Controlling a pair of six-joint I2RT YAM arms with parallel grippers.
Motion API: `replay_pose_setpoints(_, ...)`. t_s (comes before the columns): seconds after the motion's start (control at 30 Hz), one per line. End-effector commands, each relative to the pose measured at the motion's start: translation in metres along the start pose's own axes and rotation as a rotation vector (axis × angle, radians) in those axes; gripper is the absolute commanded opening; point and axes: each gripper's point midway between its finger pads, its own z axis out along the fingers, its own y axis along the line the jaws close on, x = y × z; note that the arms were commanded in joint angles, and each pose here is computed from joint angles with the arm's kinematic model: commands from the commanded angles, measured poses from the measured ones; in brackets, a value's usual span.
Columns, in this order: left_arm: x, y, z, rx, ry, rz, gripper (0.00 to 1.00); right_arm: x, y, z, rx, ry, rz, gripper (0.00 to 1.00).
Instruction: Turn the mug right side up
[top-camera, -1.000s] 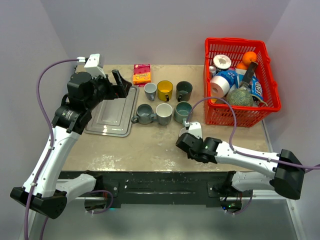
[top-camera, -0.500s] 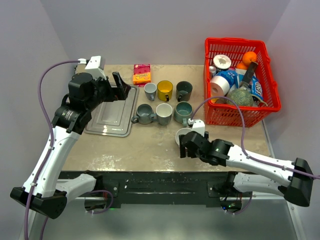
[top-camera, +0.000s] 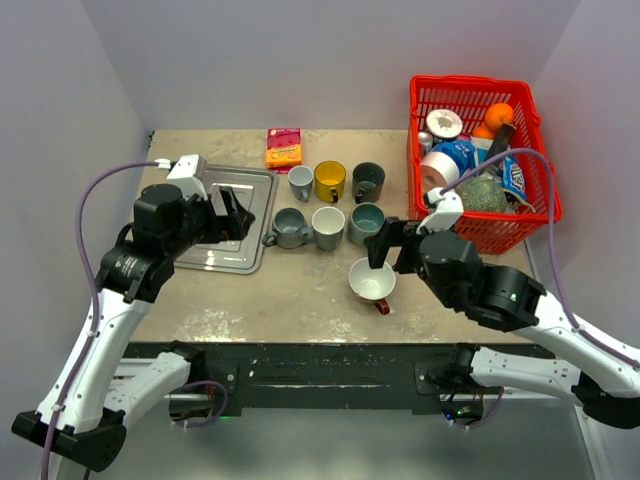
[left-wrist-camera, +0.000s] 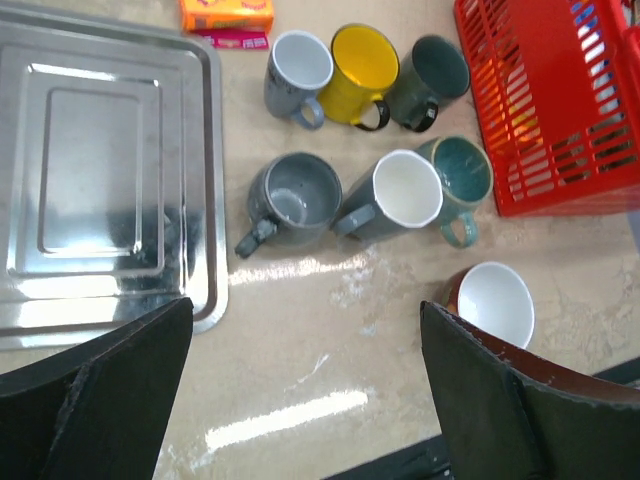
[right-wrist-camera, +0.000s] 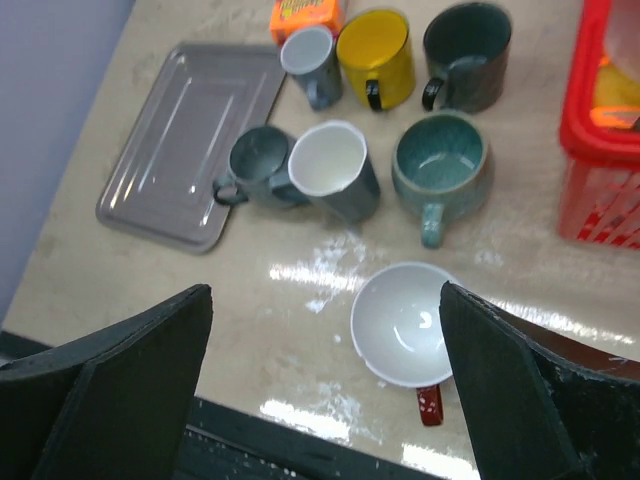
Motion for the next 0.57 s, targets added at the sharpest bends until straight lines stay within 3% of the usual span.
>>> replay_pose_setpoints(0.0, 0.020, -0.002, -0.012, 0.045, 0.033, -0.007, 0.99, -0.062, -0.019, -0.016, 0.139, -0.187, 0.002, 0.99)
replay_pose_setpoints(0.1, 0.030, 0.003, -0.019, 0.033, 0.048, 0.004, 0.99, -0.078, -0.031, -0.021, 0.217, -0.247, 0.000, 0.99)
replay_pose_setpoints(0.33, 0.036, 0.008, -0.027, 0.019, 0.054, 0.010, 0.99, -0.082, -0.031, -0.022, 0.204, -0.278, 0.026, 0.99)
replay_pose_setpoints(0.53, 0.015, 0.003, -0.035, 0.030, -0.023, 0.026, 0.99, -0.086, -0.028, -0.021, 0.199, -0.291, 0.035, 0.99)
